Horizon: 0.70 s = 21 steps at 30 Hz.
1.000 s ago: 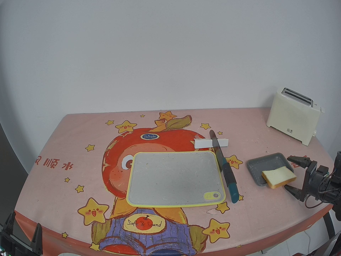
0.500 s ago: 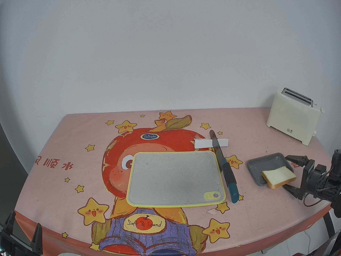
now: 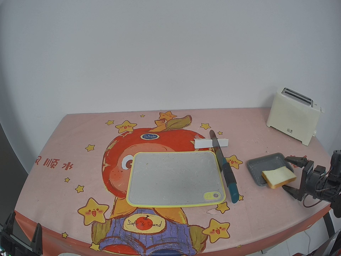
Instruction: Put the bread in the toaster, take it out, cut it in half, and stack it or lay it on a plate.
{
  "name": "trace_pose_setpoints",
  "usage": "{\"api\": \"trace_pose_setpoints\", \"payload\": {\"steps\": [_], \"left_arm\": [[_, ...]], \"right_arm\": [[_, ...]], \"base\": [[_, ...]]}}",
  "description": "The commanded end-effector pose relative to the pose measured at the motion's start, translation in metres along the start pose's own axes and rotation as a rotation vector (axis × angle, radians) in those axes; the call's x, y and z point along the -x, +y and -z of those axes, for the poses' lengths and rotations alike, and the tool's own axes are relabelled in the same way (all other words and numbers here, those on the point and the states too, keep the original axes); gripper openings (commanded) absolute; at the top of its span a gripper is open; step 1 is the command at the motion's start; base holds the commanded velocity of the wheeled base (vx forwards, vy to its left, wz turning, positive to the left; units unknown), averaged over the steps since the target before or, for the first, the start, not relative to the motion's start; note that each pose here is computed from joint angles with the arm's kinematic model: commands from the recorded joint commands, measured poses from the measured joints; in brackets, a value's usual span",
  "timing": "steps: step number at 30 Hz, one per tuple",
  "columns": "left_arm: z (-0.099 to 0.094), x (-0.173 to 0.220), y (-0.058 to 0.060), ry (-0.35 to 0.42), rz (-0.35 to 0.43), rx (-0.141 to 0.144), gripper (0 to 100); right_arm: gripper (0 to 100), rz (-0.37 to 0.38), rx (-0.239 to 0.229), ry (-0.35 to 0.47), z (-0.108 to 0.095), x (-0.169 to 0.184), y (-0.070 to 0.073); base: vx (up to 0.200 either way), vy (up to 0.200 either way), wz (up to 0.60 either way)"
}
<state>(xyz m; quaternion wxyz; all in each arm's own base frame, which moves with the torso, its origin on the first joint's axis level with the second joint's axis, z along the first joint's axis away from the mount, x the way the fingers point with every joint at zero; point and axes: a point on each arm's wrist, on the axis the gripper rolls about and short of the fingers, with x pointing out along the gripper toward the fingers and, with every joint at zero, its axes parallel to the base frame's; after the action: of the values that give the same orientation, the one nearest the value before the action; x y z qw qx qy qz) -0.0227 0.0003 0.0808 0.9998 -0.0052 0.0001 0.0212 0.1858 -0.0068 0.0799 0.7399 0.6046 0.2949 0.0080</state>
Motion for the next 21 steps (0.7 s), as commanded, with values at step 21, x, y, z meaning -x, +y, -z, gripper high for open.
{"api": "trace_pose_setpoints", "payload": {"steps": [21], "left_arm": [[0.0050, -0.0005, 0.0000, 0.006, -0.001, 0.000, 100]], "right_arm": [[0, 0.076, -0.034, 0.024, 0.0028, -0.0038, -0.0149]], "base": [[0.000, 0.000, 0.00]]}}
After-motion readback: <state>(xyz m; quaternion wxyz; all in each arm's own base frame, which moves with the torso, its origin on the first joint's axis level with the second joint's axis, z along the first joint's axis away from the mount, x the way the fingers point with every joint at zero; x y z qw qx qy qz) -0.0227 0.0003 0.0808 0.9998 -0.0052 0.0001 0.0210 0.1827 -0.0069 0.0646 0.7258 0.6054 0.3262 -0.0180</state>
